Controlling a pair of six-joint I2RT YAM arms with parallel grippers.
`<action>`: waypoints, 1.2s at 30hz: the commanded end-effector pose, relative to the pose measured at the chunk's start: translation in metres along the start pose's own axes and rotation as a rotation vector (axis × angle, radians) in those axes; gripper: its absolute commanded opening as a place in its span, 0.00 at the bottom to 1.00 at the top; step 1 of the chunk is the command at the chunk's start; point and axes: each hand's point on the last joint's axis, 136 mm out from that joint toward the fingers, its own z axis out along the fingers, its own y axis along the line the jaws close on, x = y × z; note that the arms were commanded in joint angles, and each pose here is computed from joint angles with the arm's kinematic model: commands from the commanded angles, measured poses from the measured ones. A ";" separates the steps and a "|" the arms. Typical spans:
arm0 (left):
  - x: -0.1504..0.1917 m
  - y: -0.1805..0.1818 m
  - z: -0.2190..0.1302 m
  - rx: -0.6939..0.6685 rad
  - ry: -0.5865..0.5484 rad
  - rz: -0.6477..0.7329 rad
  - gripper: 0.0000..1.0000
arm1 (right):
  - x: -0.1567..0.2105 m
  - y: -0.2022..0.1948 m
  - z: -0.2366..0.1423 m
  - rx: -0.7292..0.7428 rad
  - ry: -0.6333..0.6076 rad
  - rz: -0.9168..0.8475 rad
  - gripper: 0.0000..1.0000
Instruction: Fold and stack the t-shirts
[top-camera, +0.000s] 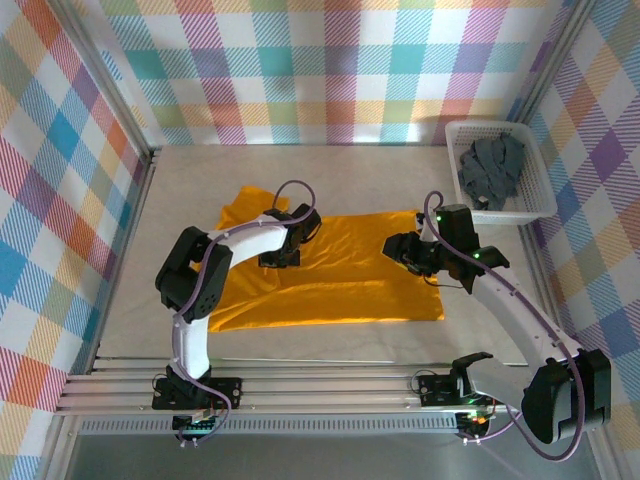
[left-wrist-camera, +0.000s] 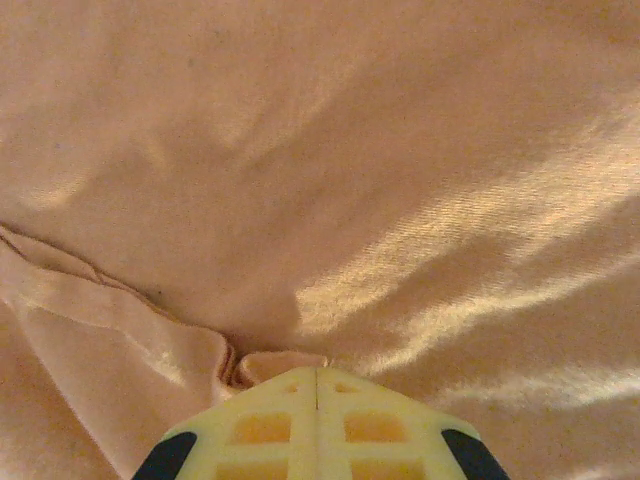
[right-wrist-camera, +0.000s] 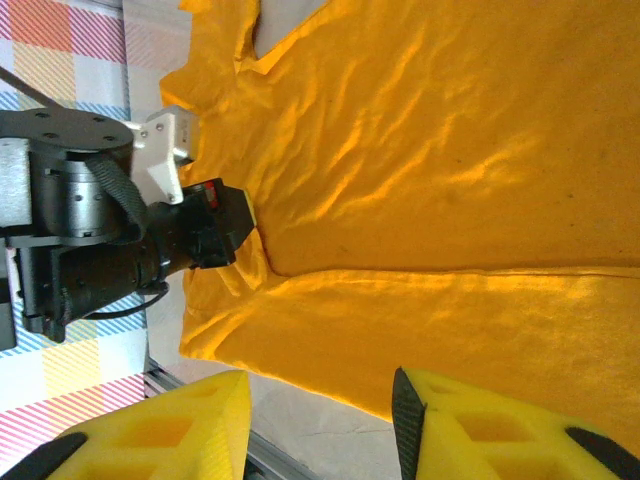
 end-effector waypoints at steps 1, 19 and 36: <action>-0.012 -0.003 -0.032 0.058 -0.072 0.013 0.00 | 0.002 0.001 0.002 -0.014 0.005 0.005 0.42; 0.002 -0.039 -0.037 0.131 -0.075 0.153 0.00 | 0.002 -0.001 0.006 -0.006 0.019 0.014 0.42; 0.004 -0.060 -0.042 0.187 -0.097 0.220 0.00 | 0.003 -0.010 0.009 0.026 0.023 0.032 0.42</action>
